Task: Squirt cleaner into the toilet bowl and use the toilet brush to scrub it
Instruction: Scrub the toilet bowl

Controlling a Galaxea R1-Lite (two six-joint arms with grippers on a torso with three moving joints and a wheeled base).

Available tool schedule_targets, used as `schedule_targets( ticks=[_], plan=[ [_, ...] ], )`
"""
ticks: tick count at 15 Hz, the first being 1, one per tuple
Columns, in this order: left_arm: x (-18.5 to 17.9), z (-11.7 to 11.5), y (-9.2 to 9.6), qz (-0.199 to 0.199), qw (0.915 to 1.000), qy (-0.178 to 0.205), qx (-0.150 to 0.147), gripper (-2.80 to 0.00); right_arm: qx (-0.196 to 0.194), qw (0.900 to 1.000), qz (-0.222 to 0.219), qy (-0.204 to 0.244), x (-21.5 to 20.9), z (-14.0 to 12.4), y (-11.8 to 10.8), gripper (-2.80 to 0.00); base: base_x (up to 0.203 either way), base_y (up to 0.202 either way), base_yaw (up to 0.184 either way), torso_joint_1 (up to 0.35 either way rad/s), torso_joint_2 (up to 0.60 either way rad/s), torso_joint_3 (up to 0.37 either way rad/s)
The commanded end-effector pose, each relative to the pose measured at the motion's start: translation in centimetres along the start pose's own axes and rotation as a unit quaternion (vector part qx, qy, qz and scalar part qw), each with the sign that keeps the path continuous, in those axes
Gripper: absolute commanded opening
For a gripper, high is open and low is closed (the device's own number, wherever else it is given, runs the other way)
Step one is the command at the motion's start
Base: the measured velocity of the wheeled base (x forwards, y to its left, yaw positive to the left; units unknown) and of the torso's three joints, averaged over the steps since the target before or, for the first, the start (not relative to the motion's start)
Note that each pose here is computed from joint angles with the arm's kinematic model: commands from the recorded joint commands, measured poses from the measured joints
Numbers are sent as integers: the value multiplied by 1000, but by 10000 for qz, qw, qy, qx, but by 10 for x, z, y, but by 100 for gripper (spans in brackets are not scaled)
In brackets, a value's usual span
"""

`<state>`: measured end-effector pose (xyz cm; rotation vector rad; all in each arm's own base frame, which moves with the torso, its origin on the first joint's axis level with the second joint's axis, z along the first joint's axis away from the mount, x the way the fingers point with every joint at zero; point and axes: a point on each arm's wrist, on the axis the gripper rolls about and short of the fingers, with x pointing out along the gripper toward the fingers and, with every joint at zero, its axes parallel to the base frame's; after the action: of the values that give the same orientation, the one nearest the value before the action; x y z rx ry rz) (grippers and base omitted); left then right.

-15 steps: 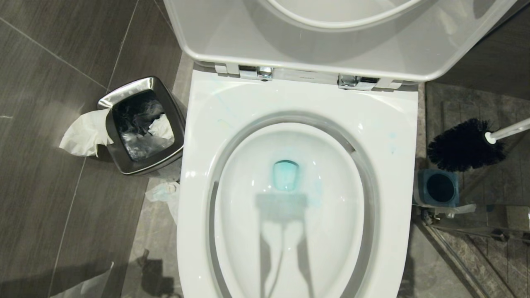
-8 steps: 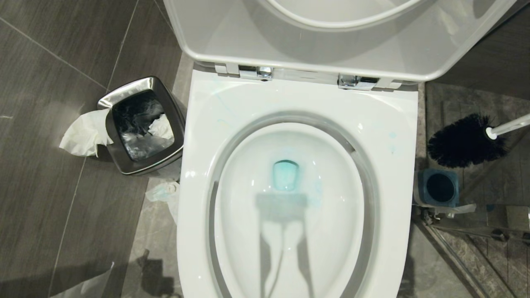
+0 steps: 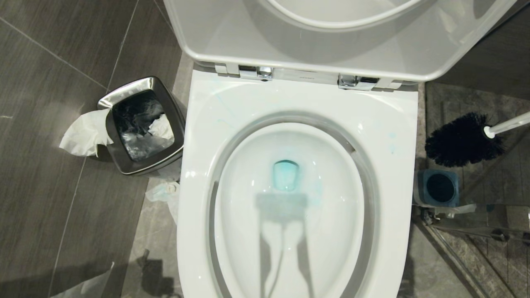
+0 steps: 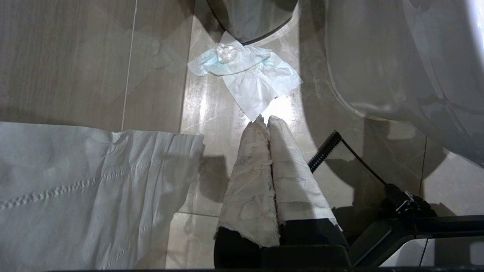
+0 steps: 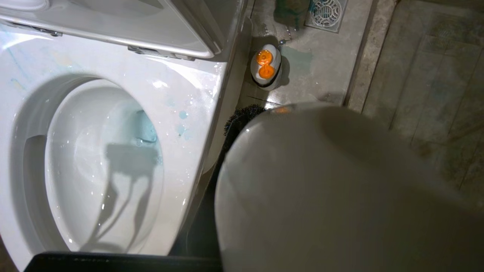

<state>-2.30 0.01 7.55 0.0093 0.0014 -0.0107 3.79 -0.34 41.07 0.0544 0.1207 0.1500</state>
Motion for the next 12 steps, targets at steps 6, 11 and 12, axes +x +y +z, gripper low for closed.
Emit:
schedule_targets(
  ticks=[6,11,12],
  plan=[
    [0,0,0,0,10000,0,-8,-280,2,10000,18,5,-1,0,1,-280,0,0,0,1,2,40],
    [0,0,0,0,10000,1,-8,-280,-10,10000,11,-14,-3,-1,2,-280,0,0,0,5,-1,190],
    [0,0,0,0,10000,0,-8,-280,-2,10000,18,-2,-3,-1,2,-280,0,0,0,2,1,195]
  ],
)
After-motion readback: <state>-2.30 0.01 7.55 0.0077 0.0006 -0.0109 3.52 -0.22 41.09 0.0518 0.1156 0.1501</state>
